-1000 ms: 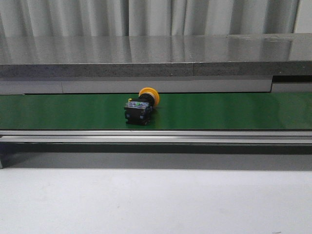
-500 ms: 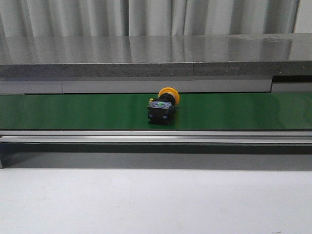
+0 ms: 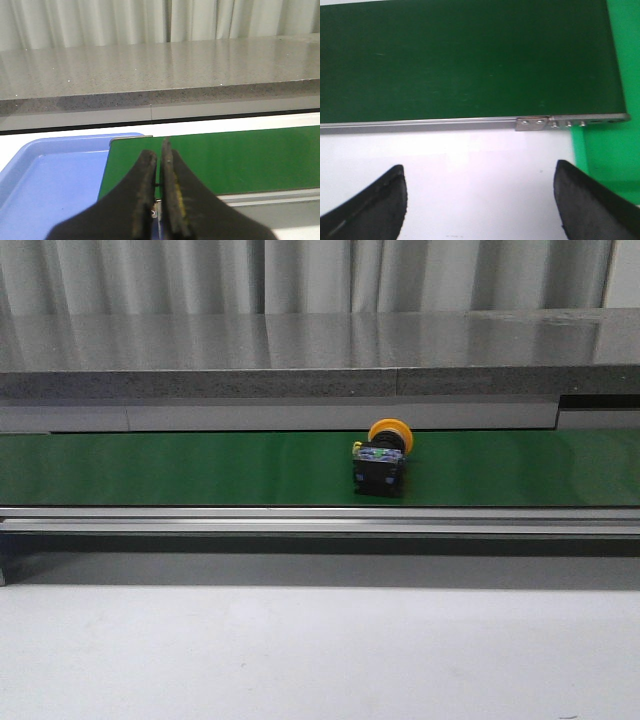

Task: Move button from left to right
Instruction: 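Let the belt carry the button toward the right gripper, then lower the right gripper onto the button and grasp it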

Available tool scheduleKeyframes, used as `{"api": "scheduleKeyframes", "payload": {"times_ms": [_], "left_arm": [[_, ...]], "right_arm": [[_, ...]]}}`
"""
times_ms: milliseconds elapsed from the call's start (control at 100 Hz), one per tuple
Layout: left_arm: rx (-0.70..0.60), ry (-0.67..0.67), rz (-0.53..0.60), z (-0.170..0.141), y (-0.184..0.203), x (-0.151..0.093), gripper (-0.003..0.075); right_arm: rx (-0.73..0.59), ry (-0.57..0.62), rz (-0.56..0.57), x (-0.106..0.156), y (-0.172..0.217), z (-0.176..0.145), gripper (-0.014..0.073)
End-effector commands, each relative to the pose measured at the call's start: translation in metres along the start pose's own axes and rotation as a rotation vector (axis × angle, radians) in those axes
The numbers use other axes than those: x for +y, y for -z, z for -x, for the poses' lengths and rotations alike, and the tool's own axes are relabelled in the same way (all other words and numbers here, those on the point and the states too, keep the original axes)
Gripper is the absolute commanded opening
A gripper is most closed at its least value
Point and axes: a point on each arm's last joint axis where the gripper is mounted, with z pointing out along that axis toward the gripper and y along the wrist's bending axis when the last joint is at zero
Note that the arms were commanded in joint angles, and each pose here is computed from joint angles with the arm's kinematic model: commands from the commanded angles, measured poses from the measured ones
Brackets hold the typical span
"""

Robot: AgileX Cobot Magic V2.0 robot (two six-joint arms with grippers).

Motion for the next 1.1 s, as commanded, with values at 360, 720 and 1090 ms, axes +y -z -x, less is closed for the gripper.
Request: {"api": "scheduleKeyframes", "payload": {"times_ms": [360, 720, 1090], "left_arm": [[-0.102, 0.014, 0.018, 0.016, 0.001, 0.003, 0.0005], [-0.102, 0.014, 0.018, 0.016, 0.001, 0.003, 0.0005], [-0.102, 0.014, 0.018, 0.016, 0.001, 0.003, 0.0005]], "right_arm": [[-0.002, 0.081, 0.226, 0.061, -0.056, 0.027, 0.0568], [0.044, 0.184, 0.278, 0.112, -0.104, 0.053, 0.0568], [0.113, 0.280, 0.201, 0.116, -0.150, 0.057, 0.0558]]}}
